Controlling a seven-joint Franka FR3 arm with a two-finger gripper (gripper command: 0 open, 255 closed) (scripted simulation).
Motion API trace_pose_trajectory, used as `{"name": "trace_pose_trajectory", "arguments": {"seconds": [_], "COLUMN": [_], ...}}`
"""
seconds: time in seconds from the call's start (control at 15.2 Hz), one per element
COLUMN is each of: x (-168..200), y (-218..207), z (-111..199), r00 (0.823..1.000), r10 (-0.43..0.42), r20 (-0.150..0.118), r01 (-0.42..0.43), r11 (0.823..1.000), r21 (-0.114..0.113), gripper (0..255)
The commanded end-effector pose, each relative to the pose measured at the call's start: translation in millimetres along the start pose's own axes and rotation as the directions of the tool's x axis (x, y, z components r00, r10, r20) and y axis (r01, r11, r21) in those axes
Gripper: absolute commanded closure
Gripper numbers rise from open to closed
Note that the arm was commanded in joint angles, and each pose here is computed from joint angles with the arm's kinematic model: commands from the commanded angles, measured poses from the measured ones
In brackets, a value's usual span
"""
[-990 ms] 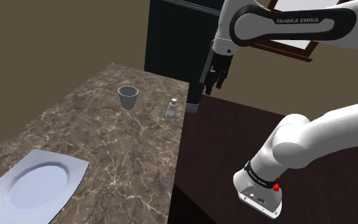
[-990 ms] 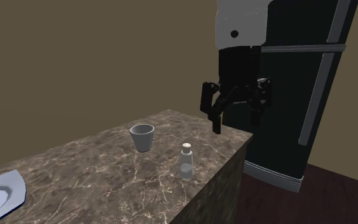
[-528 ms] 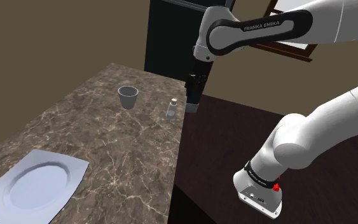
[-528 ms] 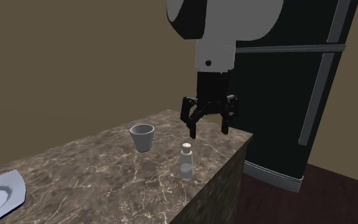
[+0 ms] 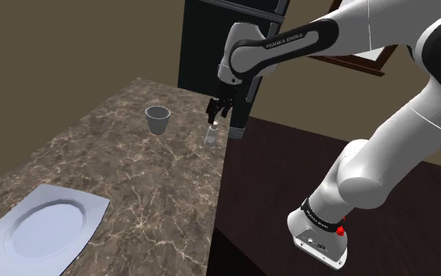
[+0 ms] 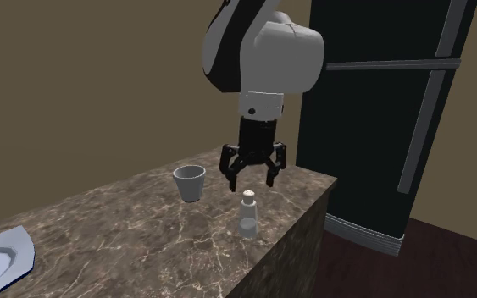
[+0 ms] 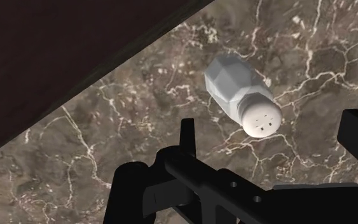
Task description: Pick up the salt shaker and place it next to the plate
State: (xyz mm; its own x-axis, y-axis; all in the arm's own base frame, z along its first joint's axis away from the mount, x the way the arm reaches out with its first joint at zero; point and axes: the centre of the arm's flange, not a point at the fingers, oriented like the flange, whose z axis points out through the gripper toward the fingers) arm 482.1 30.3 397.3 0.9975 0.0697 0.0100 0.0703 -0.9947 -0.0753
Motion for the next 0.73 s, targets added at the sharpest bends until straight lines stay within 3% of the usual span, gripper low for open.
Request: {"name": "trace_pose_trajectory", "arguments": {"seconds": [0.0, 0.33, 0.66], "x": [2, 2, 2], "y": [-1, -1, -1], "z": [11, 35, 35], "r00": [1.000, 1.000, 1.000], "r10": [-0.002, -0.002, -0.002], "r20": [-0.003, -0.003, -0.003], "r01": [0.002, 0.002, 0.002], "r11": [1.000, 1.000, 1.000], "r21": [0.001, 0.001, 0.001], "gripper": [0, 0, 0]}}
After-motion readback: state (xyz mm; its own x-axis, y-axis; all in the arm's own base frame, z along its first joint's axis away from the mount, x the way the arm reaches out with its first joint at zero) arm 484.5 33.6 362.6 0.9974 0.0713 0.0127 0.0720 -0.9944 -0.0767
